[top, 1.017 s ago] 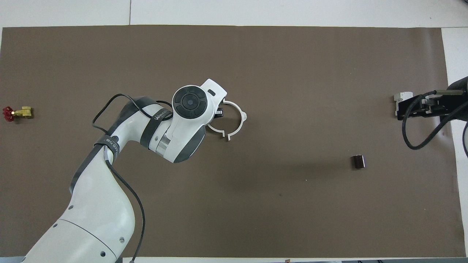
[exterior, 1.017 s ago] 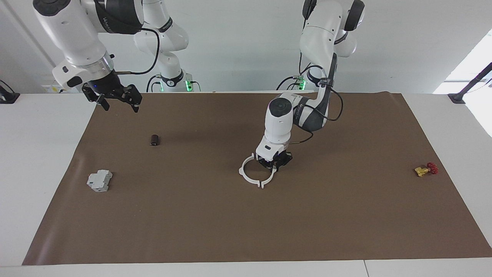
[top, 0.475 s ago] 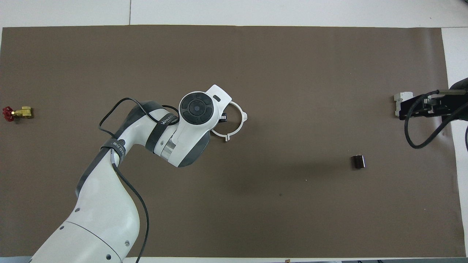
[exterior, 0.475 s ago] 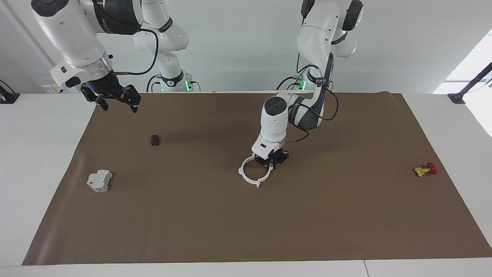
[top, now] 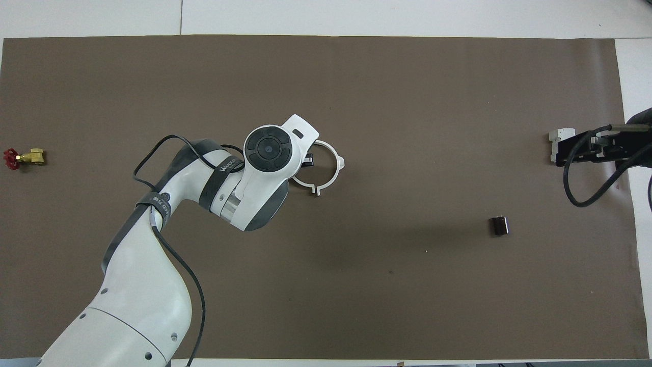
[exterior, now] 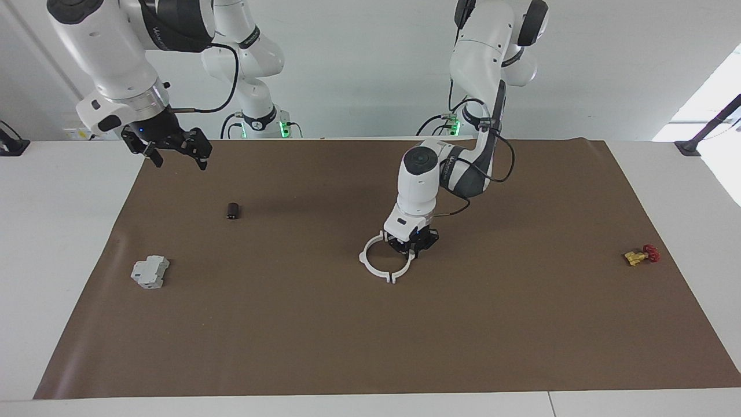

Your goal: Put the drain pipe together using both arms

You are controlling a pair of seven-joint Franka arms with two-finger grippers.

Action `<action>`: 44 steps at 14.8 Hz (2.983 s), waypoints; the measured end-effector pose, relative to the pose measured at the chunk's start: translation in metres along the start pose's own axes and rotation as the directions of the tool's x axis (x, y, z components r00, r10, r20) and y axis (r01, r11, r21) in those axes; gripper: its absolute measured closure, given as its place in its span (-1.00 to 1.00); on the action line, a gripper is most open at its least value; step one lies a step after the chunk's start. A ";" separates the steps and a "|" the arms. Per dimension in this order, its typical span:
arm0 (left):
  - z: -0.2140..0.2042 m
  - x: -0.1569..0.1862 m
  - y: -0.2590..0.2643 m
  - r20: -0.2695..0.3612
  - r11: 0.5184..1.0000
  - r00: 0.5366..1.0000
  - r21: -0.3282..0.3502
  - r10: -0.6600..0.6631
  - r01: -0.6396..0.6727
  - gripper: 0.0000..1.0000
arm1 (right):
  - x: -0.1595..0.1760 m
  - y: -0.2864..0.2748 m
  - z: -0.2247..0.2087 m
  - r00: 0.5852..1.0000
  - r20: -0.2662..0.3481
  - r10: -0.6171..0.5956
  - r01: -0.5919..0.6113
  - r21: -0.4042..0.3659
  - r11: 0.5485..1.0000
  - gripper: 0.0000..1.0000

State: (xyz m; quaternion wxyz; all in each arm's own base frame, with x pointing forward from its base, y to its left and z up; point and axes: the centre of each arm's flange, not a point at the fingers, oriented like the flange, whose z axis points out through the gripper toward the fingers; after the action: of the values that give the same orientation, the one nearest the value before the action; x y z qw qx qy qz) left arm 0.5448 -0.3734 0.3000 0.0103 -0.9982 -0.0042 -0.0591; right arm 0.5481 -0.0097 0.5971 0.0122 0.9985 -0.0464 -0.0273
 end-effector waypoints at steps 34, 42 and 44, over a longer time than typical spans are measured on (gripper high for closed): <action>-0.172 0.059 -0.314 0.045 0.999 0.998 -0.002 -0.035 0.035 -1.00 | -0.001 -0.006 -0.013 1.000 -0.028 -0.010 0.010 0.003 1.000 -1.00; -0.249 0.036 -0.393 0.120 0.999 0.992 -0.022 -0.035 0.038 -1.00 | -0.001 -0.006 -0.016 0.999 -0.032 -0.011 0.011 0.003 1.000 -1.00; -0.267 0.034 -0.405 0.137 0.999 0.990 -0.024 -0.043 0.046 -1.00 | -0.001 -0.006 -0.016 0.999 -0.033 -0.010 0.010 0.003 1.000 -1.00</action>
State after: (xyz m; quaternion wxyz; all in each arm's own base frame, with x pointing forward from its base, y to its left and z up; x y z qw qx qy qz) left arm 0.5432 0.0259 0.5768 -0.0047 -0.9996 -0.0263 0.0089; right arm 0.5487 -0.0036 0.6127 0.0111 0.9990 -0.0412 -0.0110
